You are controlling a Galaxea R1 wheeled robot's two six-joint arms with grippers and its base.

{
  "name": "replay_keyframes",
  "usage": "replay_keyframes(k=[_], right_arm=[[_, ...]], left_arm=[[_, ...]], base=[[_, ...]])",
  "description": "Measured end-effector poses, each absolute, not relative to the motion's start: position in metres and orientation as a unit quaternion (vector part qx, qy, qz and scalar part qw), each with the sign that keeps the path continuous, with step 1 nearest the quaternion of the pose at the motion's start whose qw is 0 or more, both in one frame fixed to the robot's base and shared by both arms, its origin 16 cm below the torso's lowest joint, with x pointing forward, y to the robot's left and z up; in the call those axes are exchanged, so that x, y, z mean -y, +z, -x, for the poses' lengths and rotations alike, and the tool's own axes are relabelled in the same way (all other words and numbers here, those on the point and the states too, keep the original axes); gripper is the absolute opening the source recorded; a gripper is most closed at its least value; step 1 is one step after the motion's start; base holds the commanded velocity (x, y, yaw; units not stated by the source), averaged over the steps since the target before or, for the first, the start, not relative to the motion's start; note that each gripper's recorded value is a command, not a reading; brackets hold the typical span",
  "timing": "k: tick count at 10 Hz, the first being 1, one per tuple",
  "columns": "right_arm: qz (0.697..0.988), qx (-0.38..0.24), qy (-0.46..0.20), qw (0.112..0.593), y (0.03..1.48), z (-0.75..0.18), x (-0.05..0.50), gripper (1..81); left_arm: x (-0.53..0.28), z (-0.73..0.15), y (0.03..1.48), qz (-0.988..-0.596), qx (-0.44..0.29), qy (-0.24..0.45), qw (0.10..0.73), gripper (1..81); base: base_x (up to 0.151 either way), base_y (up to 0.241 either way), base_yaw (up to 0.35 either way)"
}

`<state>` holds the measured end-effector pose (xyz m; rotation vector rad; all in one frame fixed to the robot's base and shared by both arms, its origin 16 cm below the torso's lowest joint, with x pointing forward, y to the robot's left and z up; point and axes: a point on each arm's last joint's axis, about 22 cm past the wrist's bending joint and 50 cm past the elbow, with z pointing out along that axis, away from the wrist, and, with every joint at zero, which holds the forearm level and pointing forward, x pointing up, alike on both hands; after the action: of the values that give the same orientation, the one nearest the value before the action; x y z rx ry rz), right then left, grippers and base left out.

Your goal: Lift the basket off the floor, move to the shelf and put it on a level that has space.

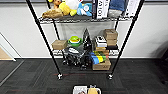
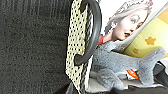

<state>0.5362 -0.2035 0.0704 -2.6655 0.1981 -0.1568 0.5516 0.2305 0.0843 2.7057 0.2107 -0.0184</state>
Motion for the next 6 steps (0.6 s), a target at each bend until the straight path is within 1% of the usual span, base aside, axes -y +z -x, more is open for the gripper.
replay_keyframes(k=[2,4,6], right_arm=[[0.967,-0.071,-0.064,0.238,0.077,-0.553,0.191,81.1],[0.964,-0.069,-0.064,0.25,0.08,-0.563,0.165,81.1],[0.964,-0.067,-0.073,0.245,0.074,-0.586,0.163,81.1]], left_arm=[[-0.245,-0.587,0.099,-0.974,-0.083,0.014,0.208,81.1],[-0.243,-0.593,0.101,-0.974,-0.086,0.015,0.21,81.1],[-0.245,-0.591,0.087,-0.975,-0.089,0.008,0.204,81.1]], base=[[0.0,0.0,0.0],[0.0,0.0,0.0],[0.0,0.0,0.0]])
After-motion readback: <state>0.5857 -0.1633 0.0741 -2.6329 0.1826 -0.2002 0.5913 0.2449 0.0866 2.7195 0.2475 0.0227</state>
